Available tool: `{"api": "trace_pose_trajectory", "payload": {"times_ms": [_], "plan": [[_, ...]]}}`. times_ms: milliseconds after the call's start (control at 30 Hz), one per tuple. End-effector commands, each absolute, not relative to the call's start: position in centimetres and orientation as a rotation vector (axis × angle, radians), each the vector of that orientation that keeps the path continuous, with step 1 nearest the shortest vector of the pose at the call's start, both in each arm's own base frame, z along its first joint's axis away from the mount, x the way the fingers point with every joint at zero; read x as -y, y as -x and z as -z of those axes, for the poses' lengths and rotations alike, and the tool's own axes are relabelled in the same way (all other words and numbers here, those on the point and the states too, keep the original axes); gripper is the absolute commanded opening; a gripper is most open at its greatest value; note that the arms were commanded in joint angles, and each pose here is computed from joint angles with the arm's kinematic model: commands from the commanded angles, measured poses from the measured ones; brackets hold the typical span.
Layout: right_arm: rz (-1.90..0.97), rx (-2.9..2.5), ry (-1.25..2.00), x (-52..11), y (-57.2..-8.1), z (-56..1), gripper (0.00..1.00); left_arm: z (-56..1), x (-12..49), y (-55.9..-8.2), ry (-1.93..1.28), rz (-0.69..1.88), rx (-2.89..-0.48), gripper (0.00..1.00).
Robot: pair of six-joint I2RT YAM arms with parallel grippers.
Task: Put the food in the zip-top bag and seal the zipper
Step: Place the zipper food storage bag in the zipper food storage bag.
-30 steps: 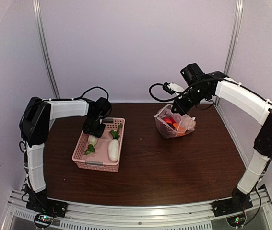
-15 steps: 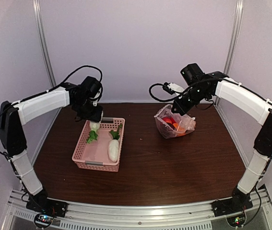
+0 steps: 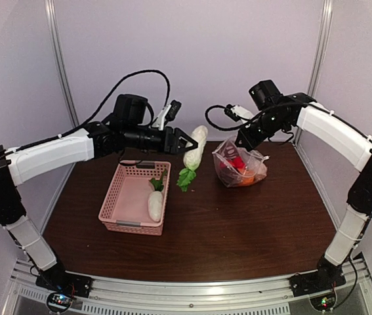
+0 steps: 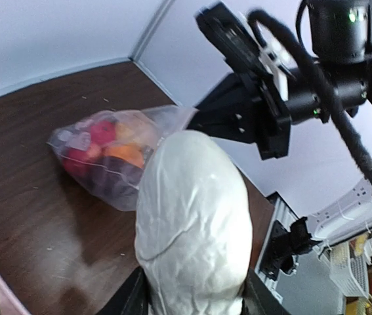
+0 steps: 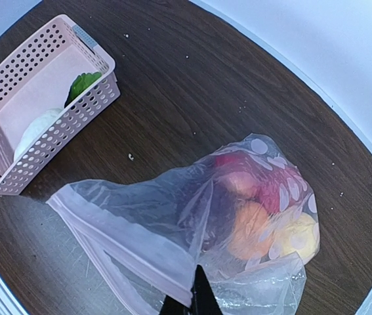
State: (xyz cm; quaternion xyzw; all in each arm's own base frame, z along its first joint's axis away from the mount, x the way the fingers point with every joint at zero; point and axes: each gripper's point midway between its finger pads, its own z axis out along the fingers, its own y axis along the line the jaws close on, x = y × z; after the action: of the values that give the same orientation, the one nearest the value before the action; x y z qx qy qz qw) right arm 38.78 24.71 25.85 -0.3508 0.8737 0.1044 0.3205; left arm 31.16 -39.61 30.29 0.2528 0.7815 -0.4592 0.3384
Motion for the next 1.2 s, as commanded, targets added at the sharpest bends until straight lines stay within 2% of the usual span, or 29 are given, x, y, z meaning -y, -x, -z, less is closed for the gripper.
{"api": "trace_pose_trajectory", "payload": {"times_ms": [0,200,400,700,833,1000,1167], "plan": [[-0.218,-2.259,0.839,-24.1,-39.9,-27.9,0.0,-31.9,45.1,-27.0,-0.805,1.496,-1.94,0.35],[-0.149,-2.216,0.761,-23.1,-40.9,-30.0,0.0,-30.1,49.2,-25.1,-0.781,1.709,-1.98,0.3],[-0.192,-2.208,0.756,-23.4,-40.5,-30.7,0.0,-30.3,51.4,-26.6,-0.663,1.828,-1.968,0.26],[-0.198,-2.19,0.75,-23.2,-39.9,-31.4,0.0,-28.7,53.7,-31.5,-0.356,1.818,-2.104,0.26],[-0.191,-2.17,0.74,-22.7,-39.5,-32.4,0.0,-26.7,53.6,-33.4,-0.175,1.818,-2.185,0.22],[-0.24,-2.165,0.742,-22.8,-38.4,-32.6,0.0,-25.8,52.6,-35.4,-0.066,1.777,-2.192,0.21],[-0.377,-2.208,0.802,-24.5,-36.9,-30.4,0.0,-25.9,51.0,-37.9,0.073,1.716,-2.155,0.21]]}}
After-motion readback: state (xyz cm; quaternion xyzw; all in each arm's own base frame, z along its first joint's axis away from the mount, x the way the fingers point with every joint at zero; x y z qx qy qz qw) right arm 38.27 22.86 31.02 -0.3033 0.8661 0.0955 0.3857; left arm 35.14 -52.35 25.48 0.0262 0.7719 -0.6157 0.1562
